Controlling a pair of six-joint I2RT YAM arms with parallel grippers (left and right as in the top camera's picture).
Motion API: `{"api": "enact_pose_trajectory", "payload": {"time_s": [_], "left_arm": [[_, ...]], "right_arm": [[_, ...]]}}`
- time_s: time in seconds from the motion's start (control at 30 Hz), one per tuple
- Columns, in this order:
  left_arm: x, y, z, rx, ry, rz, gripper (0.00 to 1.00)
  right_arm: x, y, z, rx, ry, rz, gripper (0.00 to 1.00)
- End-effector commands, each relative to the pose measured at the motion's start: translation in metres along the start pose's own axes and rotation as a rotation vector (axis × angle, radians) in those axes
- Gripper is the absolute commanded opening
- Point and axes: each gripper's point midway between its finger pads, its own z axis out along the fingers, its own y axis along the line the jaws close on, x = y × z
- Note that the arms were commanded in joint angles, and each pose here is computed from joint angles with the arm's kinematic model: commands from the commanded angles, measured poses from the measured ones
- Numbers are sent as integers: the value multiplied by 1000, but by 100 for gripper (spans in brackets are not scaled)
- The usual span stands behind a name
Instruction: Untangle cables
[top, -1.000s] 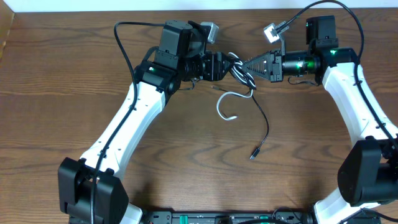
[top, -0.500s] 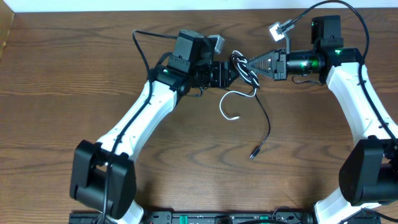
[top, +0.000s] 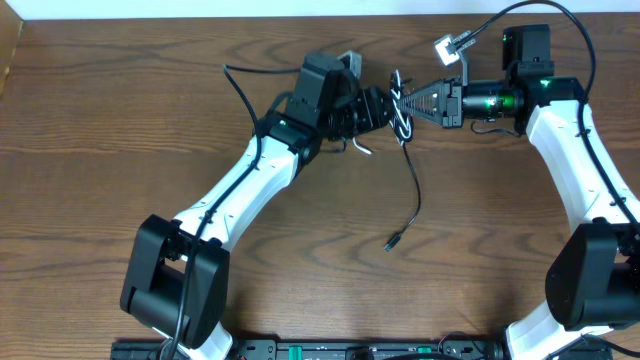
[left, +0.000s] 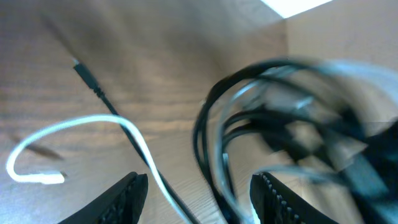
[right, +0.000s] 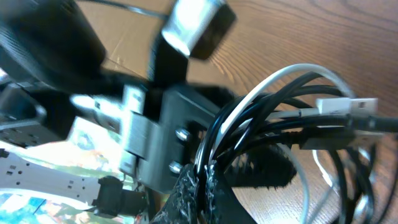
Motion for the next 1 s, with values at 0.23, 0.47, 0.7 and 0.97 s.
{"api": "enact_pose_trajectory", "payload": {"time_s": [0.23,0.47,0.7,0.97], "left_arm": [[31,6,11,124,77,-18,53],[21,-15,2,254,81,49,53],[25,-18,10,274,83,61,53],[27,5,48,266,76,-43,53]], "right_arm": [[-6,-3,-16,-13,-37,45,1],[-6,-3,-16,-14,-37,47,1],[-6,-3,-16,-14,-37,48,1],[-6,-3,-16,-16,-37,71,1]]}}
